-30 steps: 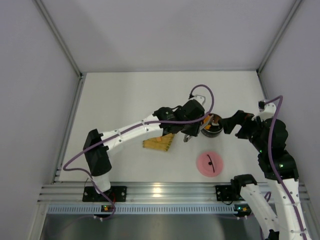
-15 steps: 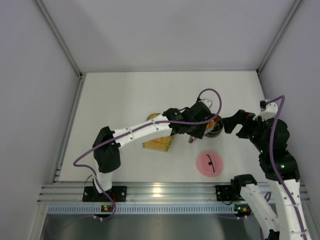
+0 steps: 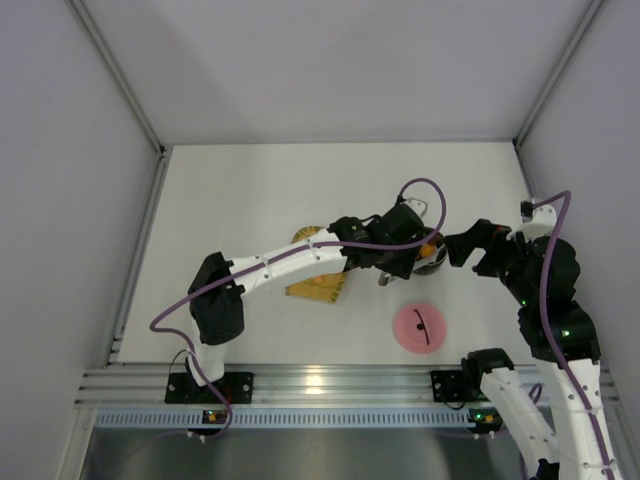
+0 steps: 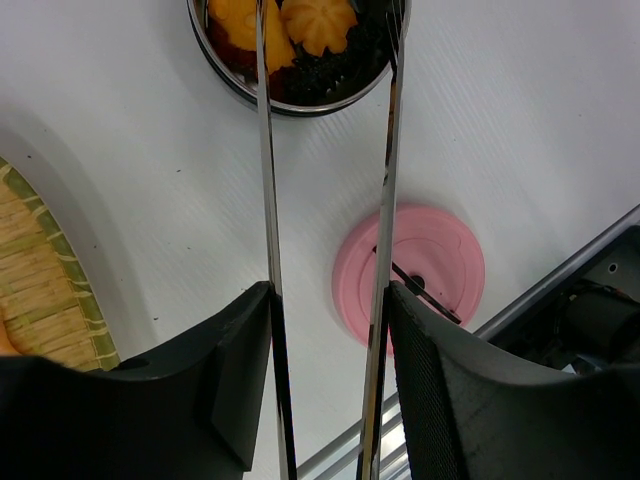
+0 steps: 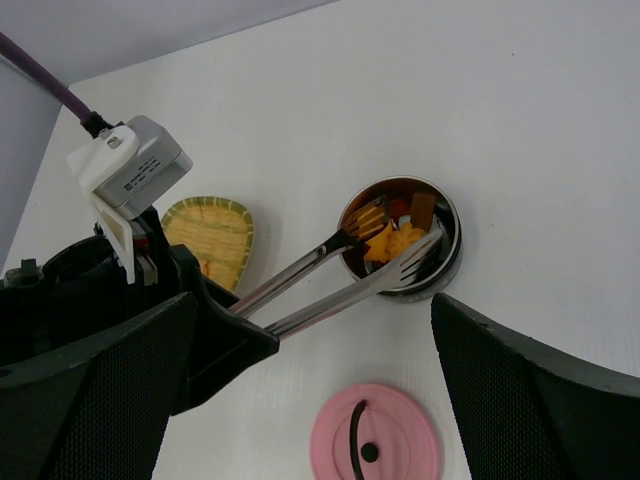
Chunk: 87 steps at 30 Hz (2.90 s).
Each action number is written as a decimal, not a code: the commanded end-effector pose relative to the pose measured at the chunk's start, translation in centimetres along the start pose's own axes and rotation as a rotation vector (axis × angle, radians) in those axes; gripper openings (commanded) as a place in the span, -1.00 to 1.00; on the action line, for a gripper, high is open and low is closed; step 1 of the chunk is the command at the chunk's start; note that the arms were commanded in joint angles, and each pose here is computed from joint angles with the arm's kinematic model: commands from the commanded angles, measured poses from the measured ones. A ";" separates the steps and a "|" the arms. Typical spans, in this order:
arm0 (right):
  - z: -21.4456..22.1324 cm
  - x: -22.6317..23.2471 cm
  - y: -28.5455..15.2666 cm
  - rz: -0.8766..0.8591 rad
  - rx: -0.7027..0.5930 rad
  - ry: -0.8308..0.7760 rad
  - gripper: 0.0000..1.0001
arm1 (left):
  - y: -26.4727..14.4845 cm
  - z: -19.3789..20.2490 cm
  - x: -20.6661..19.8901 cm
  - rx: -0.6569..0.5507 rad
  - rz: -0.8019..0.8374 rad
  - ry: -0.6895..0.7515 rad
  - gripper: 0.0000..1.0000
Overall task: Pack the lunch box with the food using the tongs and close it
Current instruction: Place the fake food in the packing box, then pick up the fake food from the plate.
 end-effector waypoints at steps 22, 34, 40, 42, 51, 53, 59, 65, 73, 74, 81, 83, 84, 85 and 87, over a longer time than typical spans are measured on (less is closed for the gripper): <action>-0.4 0.5 -0.1 -0.039 -0.025 0.008 0.99 | -14.1 7.2 9.4 -0.121 -0.311 -0.204 0.04; 0.2 0.4 0.6 -0.051 -0.009 0.023 0.99 | -15.8 12.8 11.4 -0.049 -0.270 -0.315 0.03; 0.2 0.3 0.5 -0.044 -0.012 0.019 0.99 | -14.5 13.8 11.5 -0.023 -0.275 -0.358 0.03; 0.2 0.2 0.5 -0.041 -0.012 0.018 0.99 | -14.3 14.5 11.7 -0.021 -0.275 -0.376 0.03; 0.0 0.3 0.4 -0.046 -0.017 0.017 0.99 | -13.2 14.3 11.5 -0.027 -0.270 -0.366 0.04; 0.0 0.3 0.4 -0.044 -0.019 0.012 0.99 | -12.9 13.9 11.2 -0.031 -0.260 -0.362 0.04; -0.2 0.3 0.2 -0.034 -0.022 0.006 0.99 | -11.7 13.4 10.9 -0.023 -0.279 -0.351 0.05; -0.3 0.3 0.1 -0.036 -0.025 0.004 0.99 | -11.0 13.3 10.8 -0.019 -0.291 -0.348 0.05; -0.3 0.3 0.1 -0.031 -0.025 0.003 0.99 | -10.7 12.8 10.4 -0.035 -0.266 -0.354 -0.02; -0.3 0.3 0.1 -0.033 -0.026 0.001 0.99 | -10.7 12.6 10.3 -0.040 -0.264 -0.354 -0.03; -0.3 0.3 0.0 -0.030 -0.027 0.003 0.99 | -10.7 12.0 10.1 -0.051 -0.266 -0.348 -0.13; -0.2 0.3 -0.1 -0.030 -0.027 0.003 0.99 | -10.7 11.9 10.1 -0.053 -0.264 -0.348 -0.14; -0.3 0.2 0.0 -0.027 -0.028 0.002 0.99 | -10.7 11.9 10.1 -0.053 -0.264 -0.347 -0.17; -0.2 0.2 -0.1 -0.029 -0.026 0.002 0.99 | -10.7 11.8 10.1 -0.056 -0.263 -0.346 -0.18; -0.2 0.2 -0.1 -0.030 -0.027 0.001 0.99 | -10.8 11.7 10.0 -0.059 -0.262 -0.344 -0.22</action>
Point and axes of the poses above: each gripper's point midway between its finger pads, its own y axis out along the fingers, its own x axis along the line the jaws close on, z = x × y, the point moved 7 cm from there along -y, back along the fingers, and after that the axes turned 1 degree about y, right-handed, at the moved point
